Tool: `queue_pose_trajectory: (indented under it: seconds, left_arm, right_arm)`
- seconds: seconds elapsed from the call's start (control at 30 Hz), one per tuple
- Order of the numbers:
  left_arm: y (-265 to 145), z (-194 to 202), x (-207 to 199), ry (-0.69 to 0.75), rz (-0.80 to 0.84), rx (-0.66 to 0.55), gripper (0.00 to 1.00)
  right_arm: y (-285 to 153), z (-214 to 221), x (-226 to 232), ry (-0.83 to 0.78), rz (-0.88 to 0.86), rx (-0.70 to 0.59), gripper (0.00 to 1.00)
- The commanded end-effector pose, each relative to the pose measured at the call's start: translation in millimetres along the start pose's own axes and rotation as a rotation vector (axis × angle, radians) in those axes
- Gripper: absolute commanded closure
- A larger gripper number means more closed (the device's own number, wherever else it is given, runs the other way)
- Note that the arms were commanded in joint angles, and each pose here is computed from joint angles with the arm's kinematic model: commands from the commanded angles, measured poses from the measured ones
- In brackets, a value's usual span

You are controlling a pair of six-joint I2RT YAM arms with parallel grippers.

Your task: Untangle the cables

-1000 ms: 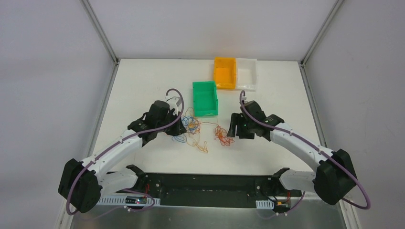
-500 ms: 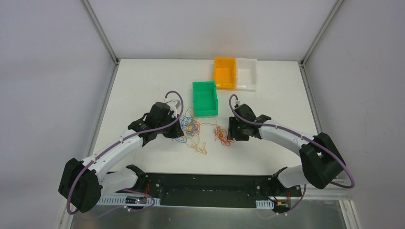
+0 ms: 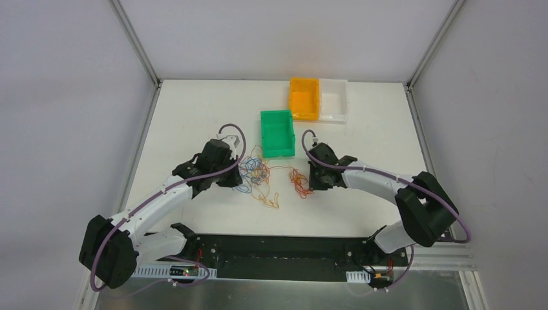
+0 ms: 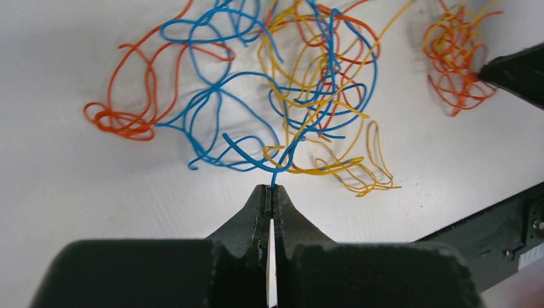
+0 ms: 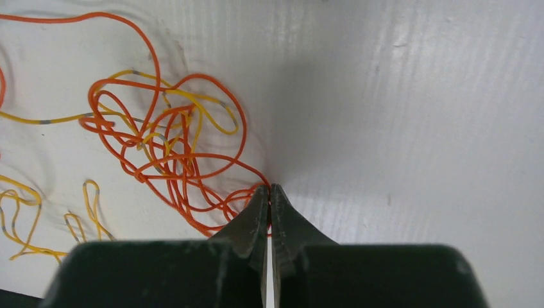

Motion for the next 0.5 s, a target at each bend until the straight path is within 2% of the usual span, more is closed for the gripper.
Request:
queue_pose_trajectory:
  seconds: [0.0, 0.13, 0.27, 0.4, 0.47]
  left_arm:
    - [-18, -11, 30, -0.047, -0.178, -0.075, 1.0]
    - [-37, -19, 51, -0.108, -0.291, -0.169, 1.0]
    - [-55, -24, 69, -0.168, -0.408, -0.283, 1.0]
    - [-59, -21, 74, -0.191, -0.43, -0.306, 1.0]
    - [-57, -19, 73, -0.19, -0.419, -0.289, 1.0]
  right_arm:
    - [-31, -15, -17, 0.022, 0.111, -0.103, 1.0]
    - [-62, -29, -40, 0.094, 0.211, -0.219, 1.0]
    - [-90, -38, -81, 0.315, 0.342, -0.364, 1.0]
    - [-107, -37, -119, 0.54, 0.362, -0.463, 1.0]
    - [-115, -37, -128, 0.601, 0.363, -0.497, 1.0]
Point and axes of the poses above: each gripper's point midway between its finger pads, its own y axis out along the fingers, its own x axis along the line the jaws close on, z = x × y, the point moved 4 cm from there along -y, back along the fingers, and after that the axes turned 5 degrees about -y, right-handed, at the moved point
